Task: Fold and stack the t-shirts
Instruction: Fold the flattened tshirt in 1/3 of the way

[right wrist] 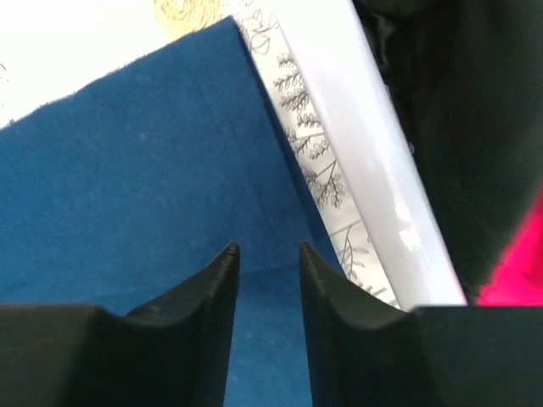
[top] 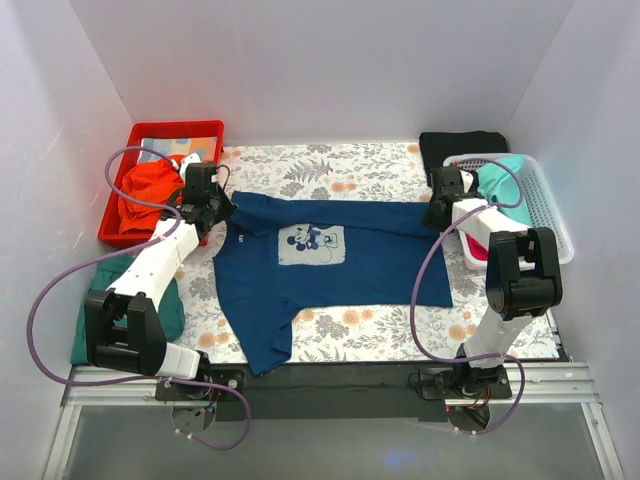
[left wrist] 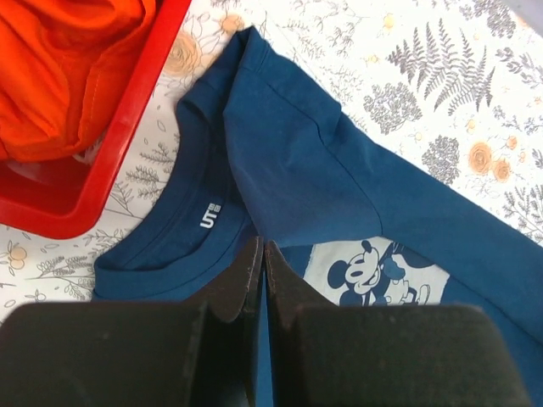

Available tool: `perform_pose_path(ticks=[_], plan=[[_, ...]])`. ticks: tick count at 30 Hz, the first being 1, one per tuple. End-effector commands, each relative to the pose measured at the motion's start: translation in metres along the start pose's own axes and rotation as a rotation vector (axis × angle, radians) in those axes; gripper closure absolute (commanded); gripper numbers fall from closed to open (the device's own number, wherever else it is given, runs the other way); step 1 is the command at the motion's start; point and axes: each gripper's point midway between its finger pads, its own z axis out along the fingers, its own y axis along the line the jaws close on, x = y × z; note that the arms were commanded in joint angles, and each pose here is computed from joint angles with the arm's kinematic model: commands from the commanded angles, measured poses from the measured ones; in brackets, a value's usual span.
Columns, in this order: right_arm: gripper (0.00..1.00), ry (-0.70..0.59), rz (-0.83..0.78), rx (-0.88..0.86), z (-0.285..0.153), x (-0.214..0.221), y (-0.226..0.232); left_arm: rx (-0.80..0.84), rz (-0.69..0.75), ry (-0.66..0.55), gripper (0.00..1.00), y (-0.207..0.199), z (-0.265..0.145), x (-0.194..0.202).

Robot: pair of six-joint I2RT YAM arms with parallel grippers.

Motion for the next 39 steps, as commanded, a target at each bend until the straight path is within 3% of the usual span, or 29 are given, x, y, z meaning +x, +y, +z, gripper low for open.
perform_pose_path(ticks=[1,4,9,13,16,22,27,39], plan=[[0.55,-0.141,-0.103,0.047,-0.031,-0.032,0.022,-0.008,-0.027,0.035,1.00,0.004,0.004,0.012],[0.55,-0.194,-0.215,-0.068,-0.047,-0.041,0.077,-0.016,-0.028,0.033,1.00,0.004,0.011,0.011],[0.57,-0.169,-0.403,-0.489,-0.085,-0.013,0.210,0.004,-0.032,-0.007,1.00,-0.012,0.018,-0.012],[0.62,-0.036,-0.505,-0.736,-0.089,0.036,0.282,-0.031,-0.029,-0.042,1.00,-0.014,0.034,-0.024],[0.64,0.031,-0.542,-0.848,-0.093,0.058,0.311,-0.028,-0.021,-0.076,1.00,-0.018,0.044,-0.034],[0.64,0.068,-0.628,-0.907,-0.103,0.095,0.343,-0.028,-0.014,-0.071,1.00,-0.024,0.064,-0.044],[0.61,0.077,-0.694,-0.935,-0.118,0.128,0.360,-0.081,-0.054,0.033,1.00,-0.011,0.090,-0.037],[0.55,-0.025,-0.772,-0.903,-0.109,0.150,0.420,-0.125,-0.047,0.171,1.00,-0.002,0.102,-0.019]])
